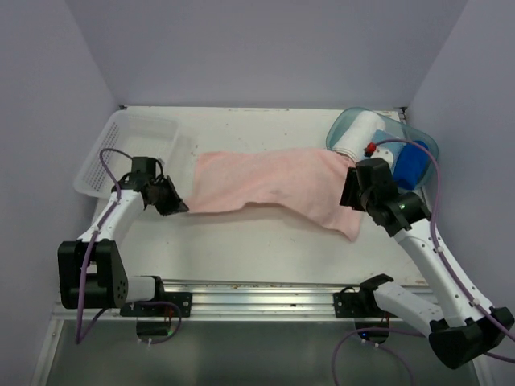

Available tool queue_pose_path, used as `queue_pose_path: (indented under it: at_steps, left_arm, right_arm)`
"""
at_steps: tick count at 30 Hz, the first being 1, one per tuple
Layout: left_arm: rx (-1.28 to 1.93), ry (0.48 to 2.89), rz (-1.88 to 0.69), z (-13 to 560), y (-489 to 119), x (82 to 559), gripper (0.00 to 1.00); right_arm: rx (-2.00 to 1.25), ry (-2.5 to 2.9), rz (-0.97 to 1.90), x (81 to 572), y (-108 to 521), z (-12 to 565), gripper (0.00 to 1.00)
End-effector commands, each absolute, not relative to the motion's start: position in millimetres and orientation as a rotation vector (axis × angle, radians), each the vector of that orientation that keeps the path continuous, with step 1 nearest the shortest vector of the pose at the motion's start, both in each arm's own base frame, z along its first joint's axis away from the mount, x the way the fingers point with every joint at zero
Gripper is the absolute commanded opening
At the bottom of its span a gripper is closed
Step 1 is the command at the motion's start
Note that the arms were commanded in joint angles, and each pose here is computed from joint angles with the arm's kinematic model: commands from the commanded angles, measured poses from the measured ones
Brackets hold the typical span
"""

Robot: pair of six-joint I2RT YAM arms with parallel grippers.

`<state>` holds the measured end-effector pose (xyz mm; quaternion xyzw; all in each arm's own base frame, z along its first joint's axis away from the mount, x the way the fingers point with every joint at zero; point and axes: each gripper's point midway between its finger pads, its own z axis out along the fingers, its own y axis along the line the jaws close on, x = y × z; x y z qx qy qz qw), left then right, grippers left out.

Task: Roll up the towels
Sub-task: Flatten the towel

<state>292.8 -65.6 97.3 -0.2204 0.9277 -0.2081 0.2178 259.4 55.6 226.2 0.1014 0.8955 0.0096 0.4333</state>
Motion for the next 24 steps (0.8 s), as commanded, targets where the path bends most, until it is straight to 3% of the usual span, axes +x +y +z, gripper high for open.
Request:
queue_pose_path:
  at_steps: [1,6,13,24]
  left_arm:
    - [-0.578,2.547,-0.523,93.5,-58.2,285.4,0.00]
    - [-0.601,2.477,-0.386,118.6,-38.4,304.3,0.00]
    - [-0.727,2.417,-0.232,135.9,-5.9,304.9,0.00]
    - [-0.733,2.390,-0.276,143.7,-0.7,308.5,0.00]
  right_arm:
    - [0.370,2.358,-0.010,222.8,45.1,191.4,0.59]
    - [0.379,2.404,-0.039,223.8,45.9,183.8,0.62]
    - [0.592,2.572,-0.148,204.7,43.1,120.3,0.67]
    - [0.820,2.725,0.138,185.3,75.1,36.2,0.65]
